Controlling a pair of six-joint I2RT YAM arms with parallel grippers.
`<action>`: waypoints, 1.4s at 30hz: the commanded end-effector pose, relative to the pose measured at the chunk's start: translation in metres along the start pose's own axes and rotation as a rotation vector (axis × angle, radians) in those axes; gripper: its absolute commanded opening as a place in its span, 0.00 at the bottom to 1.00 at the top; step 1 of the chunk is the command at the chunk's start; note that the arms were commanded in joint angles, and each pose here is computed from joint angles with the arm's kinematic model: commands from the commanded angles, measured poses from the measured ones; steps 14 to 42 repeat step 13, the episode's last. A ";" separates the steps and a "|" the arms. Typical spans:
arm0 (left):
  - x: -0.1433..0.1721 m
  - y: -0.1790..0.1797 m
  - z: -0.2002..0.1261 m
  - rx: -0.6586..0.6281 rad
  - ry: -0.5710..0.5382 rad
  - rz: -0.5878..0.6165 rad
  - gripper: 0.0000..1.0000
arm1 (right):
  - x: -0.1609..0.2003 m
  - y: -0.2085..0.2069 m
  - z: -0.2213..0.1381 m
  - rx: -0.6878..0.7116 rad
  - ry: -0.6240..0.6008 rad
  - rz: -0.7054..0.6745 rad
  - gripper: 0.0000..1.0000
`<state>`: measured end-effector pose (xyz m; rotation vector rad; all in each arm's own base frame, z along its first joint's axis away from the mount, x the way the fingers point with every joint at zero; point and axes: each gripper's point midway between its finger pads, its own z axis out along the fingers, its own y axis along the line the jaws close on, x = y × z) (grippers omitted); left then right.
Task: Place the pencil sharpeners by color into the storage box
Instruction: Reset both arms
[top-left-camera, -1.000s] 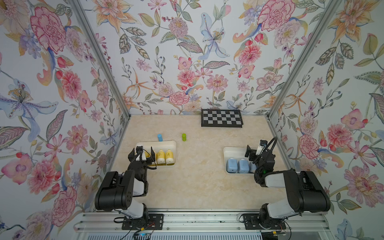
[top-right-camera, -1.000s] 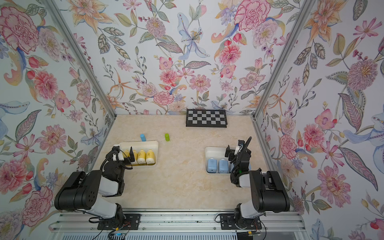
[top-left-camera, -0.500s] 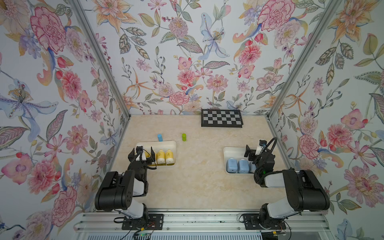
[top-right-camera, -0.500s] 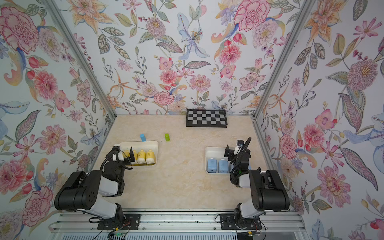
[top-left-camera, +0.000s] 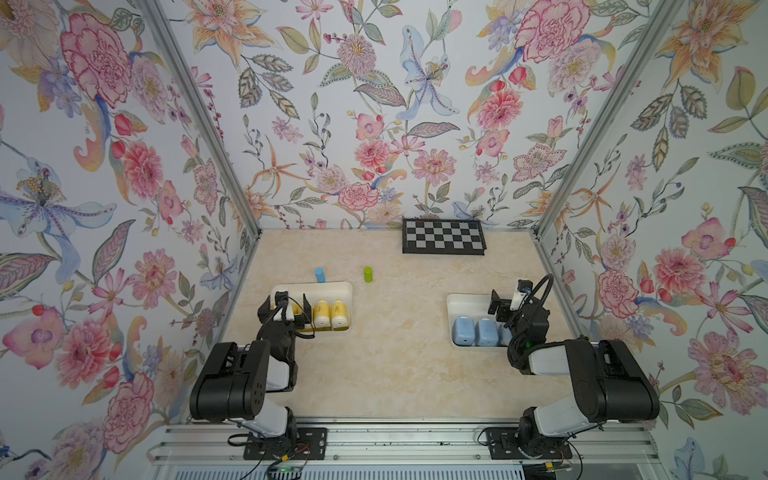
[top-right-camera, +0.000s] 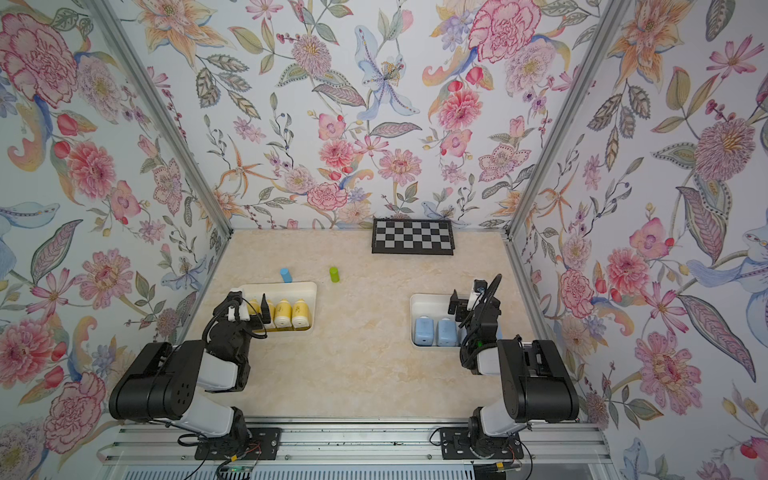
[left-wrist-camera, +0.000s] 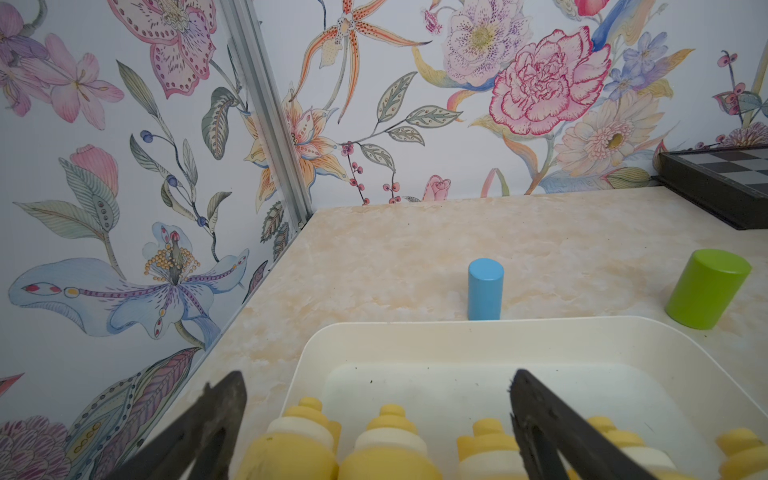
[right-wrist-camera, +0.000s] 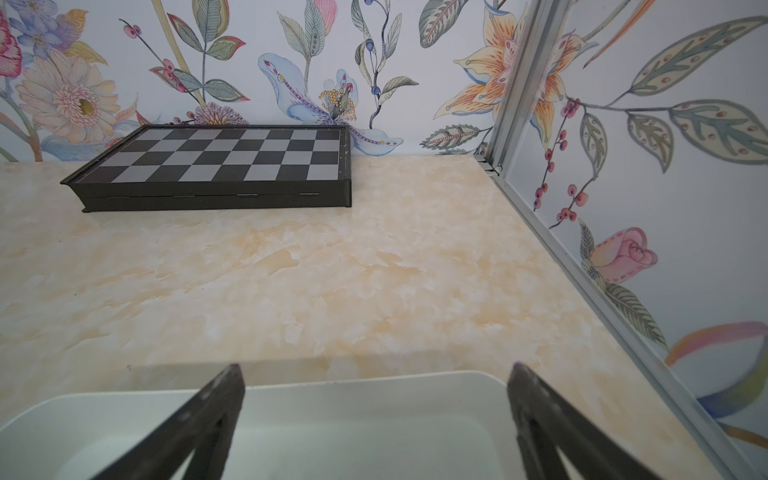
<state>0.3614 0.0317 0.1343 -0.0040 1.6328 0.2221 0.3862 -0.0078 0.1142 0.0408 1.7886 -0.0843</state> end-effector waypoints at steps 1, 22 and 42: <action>-0.012 -0.005 0.007 0.009 -0.034 0.035 0.99 | 0.008 0.003 0.000 -0.003 0.017 -0.018 1.00; -0.012 -0.005 0.007 0.006 -0.034 0.034 0.99 | 0.007 0.003 0.000 -0.002 0.016 -0.018 1.00; -0.012 -0.005 0.007 0.006 -0.034 0.034 0.99 | 0.007 0.003 0.000 -0.002 0.016 -0.018 1.00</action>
